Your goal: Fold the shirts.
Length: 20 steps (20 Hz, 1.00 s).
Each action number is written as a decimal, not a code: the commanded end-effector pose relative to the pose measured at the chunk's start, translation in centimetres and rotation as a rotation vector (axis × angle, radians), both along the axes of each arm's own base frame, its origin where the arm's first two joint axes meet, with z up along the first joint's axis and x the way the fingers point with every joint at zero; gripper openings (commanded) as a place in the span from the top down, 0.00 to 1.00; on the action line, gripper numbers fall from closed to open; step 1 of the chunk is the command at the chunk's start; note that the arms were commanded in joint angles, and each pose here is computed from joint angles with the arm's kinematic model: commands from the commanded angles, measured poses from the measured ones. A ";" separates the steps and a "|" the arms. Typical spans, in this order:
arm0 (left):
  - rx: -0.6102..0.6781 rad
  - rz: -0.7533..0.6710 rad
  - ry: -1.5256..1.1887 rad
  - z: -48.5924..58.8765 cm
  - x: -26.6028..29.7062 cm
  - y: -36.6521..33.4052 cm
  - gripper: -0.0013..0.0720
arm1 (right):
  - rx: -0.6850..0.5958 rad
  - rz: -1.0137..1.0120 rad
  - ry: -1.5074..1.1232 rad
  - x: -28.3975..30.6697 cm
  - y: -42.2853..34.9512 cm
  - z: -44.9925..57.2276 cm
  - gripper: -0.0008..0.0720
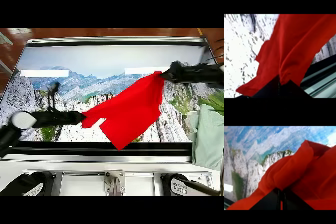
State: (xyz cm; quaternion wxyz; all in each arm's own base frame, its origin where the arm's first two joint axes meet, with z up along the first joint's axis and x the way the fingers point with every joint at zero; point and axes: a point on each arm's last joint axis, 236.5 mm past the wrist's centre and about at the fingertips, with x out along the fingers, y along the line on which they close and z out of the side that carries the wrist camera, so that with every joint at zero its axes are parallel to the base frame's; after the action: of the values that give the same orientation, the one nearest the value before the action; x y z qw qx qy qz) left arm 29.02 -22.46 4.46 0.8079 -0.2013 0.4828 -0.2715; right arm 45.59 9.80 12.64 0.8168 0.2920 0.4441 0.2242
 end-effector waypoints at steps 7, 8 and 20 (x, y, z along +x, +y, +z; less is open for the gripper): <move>-0.097 0.123 0.177 -6.9 -1.5 -2.7 0.93 | 0.066 0.152 0.270 -1.3 3.0 -9.1 0.11; -0.098 0.123 0.175 -6.7 -1.5 -2.7 0.93 | 0.025 0.164 0.307 -2.9 0.7 -8.9 0.11; -0.104 0.099 0.182 -6.2 -1.9 -3.1 0.93 | 0.023 -0.127 0.714 -17.9 -0.1 -23.4 0.11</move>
State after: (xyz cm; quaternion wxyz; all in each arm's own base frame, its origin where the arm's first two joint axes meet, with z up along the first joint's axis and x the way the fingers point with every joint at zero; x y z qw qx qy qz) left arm 27.26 -25.53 -1.83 0.7628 -0.2906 0.5277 -0.2351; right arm 28.79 8.49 -8.02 0.6171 0.3655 0.6902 0.0962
